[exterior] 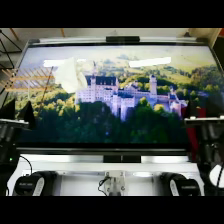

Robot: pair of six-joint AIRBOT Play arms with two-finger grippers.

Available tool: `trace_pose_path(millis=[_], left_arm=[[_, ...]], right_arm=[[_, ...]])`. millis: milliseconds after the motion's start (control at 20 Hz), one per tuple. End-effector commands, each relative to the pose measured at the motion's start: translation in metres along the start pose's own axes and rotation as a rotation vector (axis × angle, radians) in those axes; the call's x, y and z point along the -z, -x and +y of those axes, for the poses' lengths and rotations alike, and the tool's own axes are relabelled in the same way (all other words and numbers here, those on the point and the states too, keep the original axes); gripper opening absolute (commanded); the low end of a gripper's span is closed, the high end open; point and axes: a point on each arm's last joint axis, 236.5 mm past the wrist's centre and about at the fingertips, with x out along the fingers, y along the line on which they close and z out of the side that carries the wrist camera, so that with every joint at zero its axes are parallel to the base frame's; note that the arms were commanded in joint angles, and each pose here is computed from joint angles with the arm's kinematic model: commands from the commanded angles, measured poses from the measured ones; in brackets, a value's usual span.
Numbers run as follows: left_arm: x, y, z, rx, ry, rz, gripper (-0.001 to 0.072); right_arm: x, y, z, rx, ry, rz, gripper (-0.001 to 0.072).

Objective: Fold the shirts.

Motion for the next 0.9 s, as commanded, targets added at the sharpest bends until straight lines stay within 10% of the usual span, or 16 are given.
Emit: trace_pose_path(millis=[0, 500, 850], left_arm=[[-0.032, -0.023, -0.015, 0.082, -0.125, -0.004, 0.0582], [0.089, -0.134, -0.066, 0.397, -0.030, 0.500, 0.0582], [0.185, -0.130, -0.053, 0.334, 0.156, 1.015, 0.0582]], right_arm=[[-0.033, -0.038, 0.013, -0.088, 0.134, 0.010, 0.0548], [0.086, -0.143, 0.107, -0.518, -0.024, 0.543, 0.0548], [0.201, -0.086, 0.061, -0.252, -0.188, 1.182, 0.0548]])
